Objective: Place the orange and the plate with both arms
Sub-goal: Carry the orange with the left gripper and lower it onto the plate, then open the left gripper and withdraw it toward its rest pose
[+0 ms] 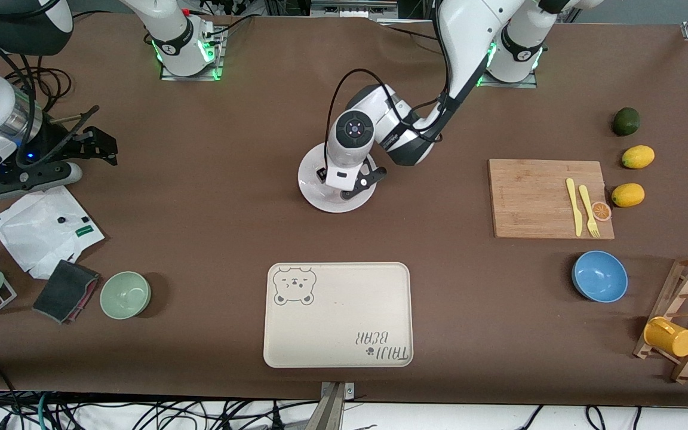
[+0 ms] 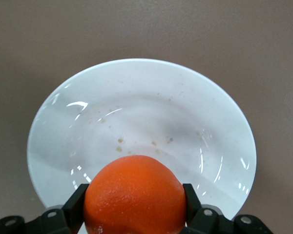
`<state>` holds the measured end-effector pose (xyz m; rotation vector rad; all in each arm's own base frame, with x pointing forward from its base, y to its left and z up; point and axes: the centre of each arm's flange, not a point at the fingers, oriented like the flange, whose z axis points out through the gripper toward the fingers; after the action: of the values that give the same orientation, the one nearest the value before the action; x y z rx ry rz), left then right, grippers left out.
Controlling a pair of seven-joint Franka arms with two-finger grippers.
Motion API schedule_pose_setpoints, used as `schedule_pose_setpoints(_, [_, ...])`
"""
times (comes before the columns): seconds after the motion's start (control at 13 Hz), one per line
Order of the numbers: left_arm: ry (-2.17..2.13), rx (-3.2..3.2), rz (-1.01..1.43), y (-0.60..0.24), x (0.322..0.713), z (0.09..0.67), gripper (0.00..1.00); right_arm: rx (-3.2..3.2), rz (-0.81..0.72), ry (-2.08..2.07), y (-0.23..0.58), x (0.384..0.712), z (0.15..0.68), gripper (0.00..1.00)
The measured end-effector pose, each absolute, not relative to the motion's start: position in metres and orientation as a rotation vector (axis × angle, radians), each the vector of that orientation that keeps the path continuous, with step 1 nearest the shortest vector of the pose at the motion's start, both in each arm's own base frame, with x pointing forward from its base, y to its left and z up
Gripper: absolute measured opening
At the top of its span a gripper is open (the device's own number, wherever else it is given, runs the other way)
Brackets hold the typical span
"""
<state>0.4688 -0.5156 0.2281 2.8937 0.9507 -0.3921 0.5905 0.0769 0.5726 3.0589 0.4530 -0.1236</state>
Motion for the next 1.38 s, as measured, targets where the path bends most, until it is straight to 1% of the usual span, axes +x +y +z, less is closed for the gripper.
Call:
schedule_pose_setpoints(0.31, [0.968,2.884,-0.400,-0.518,0.466,0.194,0.81,3.058,-0.123,0.453,0.077,0.591,0.572,1.00])
schedule_pose_setpoints(0.38, [0.980,2.882,-0.401,-0.519,0.466,0.192,0.85,3.058,-0.124,0.453,0.077,0.591,0.572,1.00])
schedule_pose_setpoints(0.46, [0.980,2.881,-0.394,-0.519,0.466,0.193,0.97,3.058,-0.124,0.453,0.077,0.591,0.572,1.00])
schedule_pose_setpoints(0.54, [0.976,2.880,-0.381,-0.520,0.469,0.196,1.00,3.058,-0.124,0.453,0.077,0.591,0.572,1.00])
schedule_pose_setpoints(0.69, [0.955,2.896,-0.339,-0.519,0.477,0.208,1.00,3.058,-0.124,0.453,0.077,0.591,0.572,1.00])
schedule_pose_setpoints(0.92, [0.946,2.964,-0.279,-0.502,0.494,0.254,1.00,3.058,-0.124,0.453,0.077,0.591,0.572,1.00])
schedule_pose_setpoints(1.08, [1.006,2.992,-0.276,-0.470,0.513,0.294,1.00,3.058,-0.124,0.454,0.077,0.591,0.572,1.00])
schedule_pose_setpoints(1.23, [1.072,2.986,-0.282,-0.418,0.545,0.334,1.00,3.057,-0.123,0.462,0.080,0.591,0.572,1.00])
schedule_pose_setpoints(1.38, [0.968,3.027,-0.307,-0.350,0.577,0.370,1.00,3.055,-0.123,0.473,0.085,0.590,0.572,1.00])
